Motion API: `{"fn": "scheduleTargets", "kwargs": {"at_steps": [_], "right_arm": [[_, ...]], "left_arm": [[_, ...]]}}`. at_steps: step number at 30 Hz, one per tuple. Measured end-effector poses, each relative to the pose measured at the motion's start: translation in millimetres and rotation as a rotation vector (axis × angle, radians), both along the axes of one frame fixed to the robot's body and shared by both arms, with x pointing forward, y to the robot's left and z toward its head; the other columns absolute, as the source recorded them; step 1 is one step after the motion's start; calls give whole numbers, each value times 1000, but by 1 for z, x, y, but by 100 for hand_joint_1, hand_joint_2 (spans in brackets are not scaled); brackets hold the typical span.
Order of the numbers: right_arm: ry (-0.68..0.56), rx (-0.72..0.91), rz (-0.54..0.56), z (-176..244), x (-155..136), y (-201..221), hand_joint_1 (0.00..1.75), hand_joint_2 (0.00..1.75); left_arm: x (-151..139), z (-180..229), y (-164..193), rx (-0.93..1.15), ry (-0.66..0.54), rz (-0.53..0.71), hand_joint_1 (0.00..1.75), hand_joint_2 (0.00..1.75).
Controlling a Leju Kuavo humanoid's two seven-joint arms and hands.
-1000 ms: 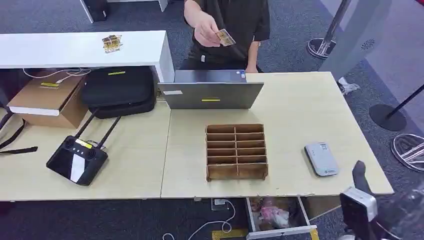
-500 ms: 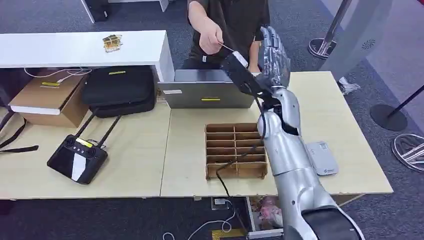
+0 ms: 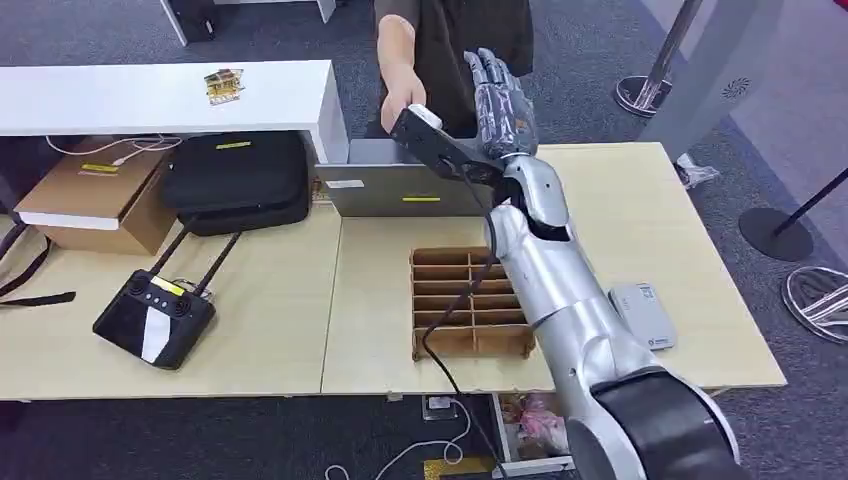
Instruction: Pass the card to the sensor for recognition and then transmit it.
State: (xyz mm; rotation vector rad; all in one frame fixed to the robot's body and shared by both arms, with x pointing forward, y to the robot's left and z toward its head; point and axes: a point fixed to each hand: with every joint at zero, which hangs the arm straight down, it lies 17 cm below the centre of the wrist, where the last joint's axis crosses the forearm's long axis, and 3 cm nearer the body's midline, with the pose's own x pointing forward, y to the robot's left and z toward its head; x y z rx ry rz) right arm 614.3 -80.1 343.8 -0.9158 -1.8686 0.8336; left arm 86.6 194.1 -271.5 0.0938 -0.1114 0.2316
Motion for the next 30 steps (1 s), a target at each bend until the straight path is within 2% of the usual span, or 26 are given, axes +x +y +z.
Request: {"fn": "scheduleTargets", "kwargs": {"at_steps": [2, 21, 30], "right_arm": [[4, -7, 2, -3, 0, 1, 175, 175], [-11, -30, 15, -3, -4, 13, 175, 175], [-38, -33, 43, 3, -11, 29, 175, 175]], "left_arm": [[0, 0, 0, 0, 0, 0, 0, 0], [-3, 0, 1, -3, 14, 8, 0, 0], [2, -2, 17, -20, 37, 4, 0, 0]]}}
